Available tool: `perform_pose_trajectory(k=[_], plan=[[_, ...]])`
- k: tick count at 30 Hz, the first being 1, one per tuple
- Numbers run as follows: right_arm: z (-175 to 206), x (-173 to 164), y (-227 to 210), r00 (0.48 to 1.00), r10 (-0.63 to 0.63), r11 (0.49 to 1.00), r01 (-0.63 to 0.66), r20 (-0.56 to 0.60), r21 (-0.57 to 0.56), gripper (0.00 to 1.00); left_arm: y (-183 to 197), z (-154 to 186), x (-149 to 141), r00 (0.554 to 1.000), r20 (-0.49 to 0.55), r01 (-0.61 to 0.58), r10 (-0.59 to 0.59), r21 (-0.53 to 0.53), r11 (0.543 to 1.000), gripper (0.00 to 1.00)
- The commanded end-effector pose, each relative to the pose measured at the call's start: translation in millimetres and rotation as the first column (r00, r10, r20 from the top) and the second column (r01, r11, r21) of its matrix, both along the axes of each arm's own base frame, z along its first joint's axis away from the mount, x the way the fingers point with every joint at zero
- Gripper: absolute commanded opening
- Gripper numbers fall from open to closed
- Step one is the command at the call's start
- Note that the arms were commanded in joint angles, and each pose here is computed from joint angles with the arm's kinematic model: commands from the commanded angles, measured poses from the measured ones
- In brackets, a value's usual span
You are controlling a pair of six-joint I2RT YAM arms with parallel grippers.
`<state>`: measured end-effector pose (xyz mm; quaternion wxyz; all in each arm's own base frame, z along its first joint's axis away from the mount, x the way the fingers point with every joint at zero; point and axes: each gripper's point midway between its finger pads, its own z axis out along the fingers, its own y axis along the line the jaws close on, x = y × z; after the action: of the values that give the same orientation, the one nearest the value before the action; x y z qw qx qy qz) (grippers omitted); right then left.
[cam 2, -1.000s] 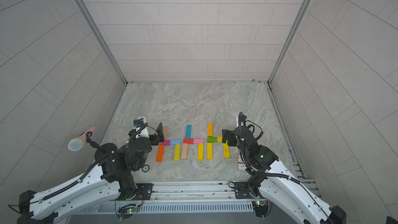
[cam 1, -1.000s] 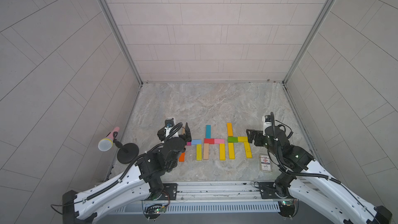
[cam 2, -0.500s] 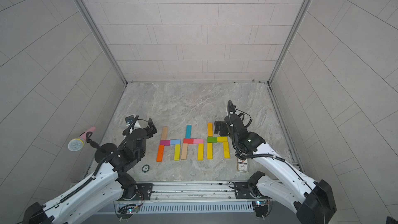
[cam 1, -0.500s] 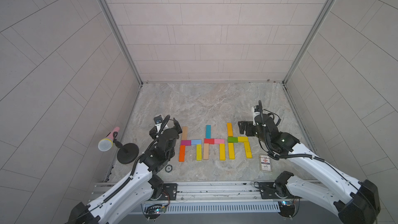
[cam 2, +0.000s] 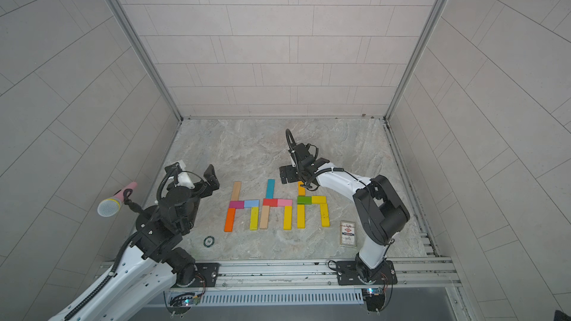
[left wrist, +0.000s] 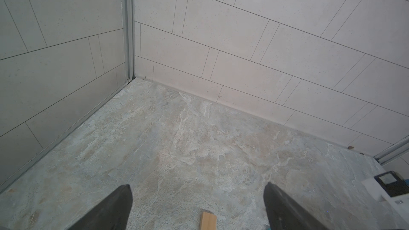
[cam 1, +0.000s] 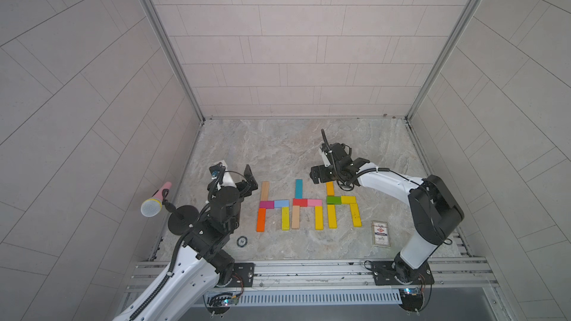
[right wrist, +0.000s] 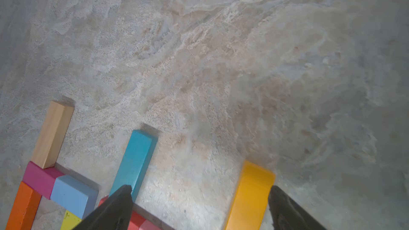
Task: Assemble the letter h with building blocks
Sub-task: Assemble the building block at the center of the board.
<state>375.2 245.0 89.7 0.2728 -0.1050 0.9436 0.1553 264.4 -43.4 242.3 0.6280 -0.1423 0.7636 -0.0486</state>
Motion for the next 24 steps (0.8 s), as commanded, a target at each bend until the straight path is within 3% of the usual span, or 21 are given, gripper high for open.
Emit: perform_pose_trajectory(k=[1,11,24], plan=[[-1.5,11.6,5.7,1.0,0.027,0.999,-0.027,0.0,-0.019,0.97,-5.0,-4.3,0.6,0.999,-0.018,0.039,-0.039,0.03,0.999,1.0],[-33.0,29.8,-1.7,0.998,-0.009,0.999,0.006,-0.067,-0.043,0.96,-5.8,0.8,0.3,0.999,-0.012,0.048,-0.048,0.039,0.998,1.0],[-47.2,24.3,-6.8,0.994,-0.02,0.999,0.016,-0.104,-0.047,0.95,-7.3,-0.9,1.5,0.999,-0.015,0.051,-0.051,0.036,0.998,1.0]])
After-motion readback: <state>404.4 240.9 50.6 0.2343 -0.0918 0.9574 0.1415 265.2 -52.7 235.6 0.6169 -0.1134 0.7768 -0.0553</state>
